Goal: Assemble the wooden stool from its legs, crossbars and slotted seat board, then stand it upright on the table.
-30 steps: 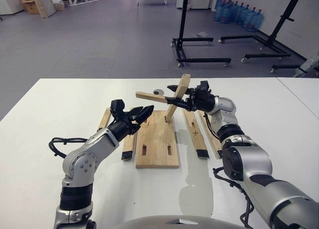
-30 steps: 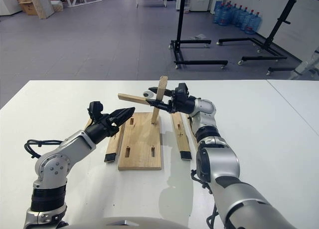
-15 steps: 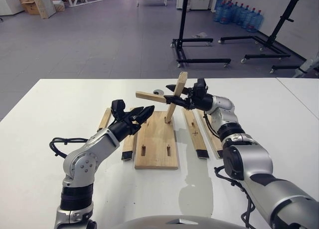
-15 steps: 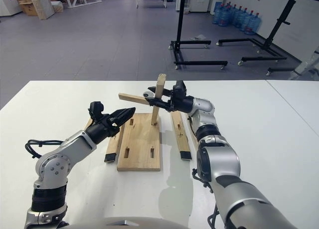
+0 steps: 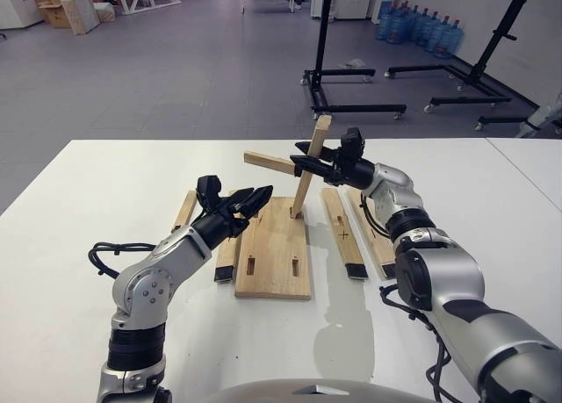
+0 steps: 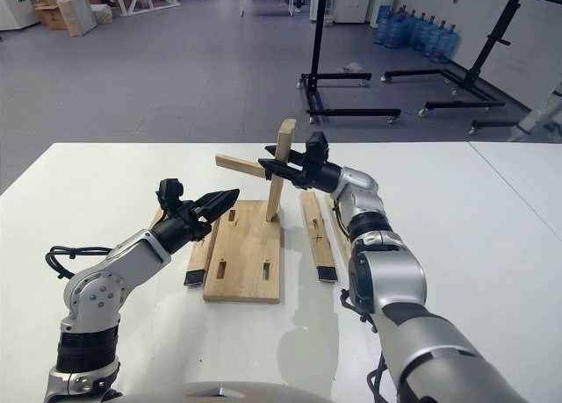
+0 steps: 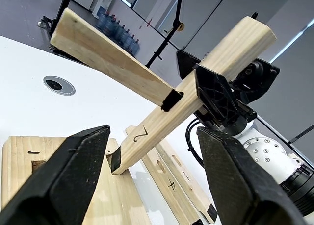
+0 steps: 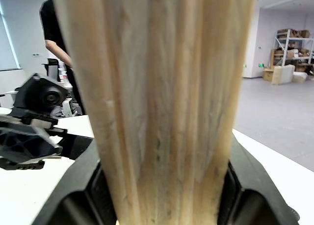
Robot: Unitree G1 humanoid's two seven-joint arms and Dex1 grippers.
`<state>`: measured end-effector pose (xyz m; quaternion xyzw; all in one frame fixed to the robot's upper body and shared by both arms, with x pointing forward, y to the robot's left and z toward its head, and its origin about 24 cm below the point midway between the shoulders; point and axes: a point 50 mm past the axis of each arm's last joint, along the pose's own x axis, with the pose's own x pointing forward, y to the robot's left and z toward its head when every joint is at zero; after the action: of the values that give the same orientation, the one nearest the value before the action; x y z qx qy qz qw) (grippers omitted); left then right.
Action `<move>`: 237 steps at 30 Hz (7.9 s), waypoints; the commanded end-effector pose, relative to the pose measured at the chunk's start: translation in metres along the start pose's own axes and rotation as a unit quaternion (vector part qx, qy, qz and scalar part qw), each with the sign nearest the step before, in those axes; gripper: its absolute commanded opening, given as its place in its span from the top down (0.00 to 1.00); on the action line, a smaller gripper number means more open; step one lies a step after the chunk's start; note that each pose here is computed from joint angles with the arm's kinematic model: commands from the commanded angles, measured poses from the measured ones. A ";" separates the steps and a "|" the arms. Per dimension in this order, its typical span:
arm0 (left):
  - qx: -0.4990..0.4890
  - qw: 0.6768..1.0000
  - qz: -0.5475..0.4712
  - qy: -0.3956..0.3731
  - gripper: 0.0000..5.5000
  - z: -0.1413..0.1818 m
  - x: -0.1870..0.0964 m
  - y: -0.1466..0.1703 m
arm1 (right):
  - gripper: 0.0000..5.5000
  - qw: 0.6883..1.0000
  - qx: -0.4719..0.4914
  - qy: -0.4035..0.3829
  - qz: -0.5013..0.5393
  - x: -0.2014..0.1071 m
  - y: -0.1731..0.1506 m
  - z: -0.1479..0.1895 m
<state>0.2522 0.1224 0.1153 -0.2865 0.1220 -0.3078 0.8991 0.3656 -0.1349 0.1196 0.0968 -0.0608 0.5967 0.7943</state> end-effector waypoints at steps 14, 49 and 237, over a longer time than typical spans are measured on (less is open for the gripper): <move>0.008 1.000 0.006 0.004 0.41 0.000 -0.001 -0.001 | 0.63 0.996 -0.077 -0.019 0.048 0.002 0.010 -0.003; 0.006 1.000 0.006 0.006 0.41 0.000 -0.001 -0.002 | 0.63 0.982 0.113 0.151 -0.023 -0.023 0.021 -0.073; 0.227 0.957 -0.020 -0.177 0.63 0.157 -0.043 -0.010 | 0.06 0.978 0.061 0.199 0.005 -0.062 0.150 0.026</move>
<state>0.2816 0.2114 0.2488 -0.1959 -0.1013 -0.3154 0.9230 0.2103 -0.1742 0.1649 0.0725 0.1211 0.6090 0.7805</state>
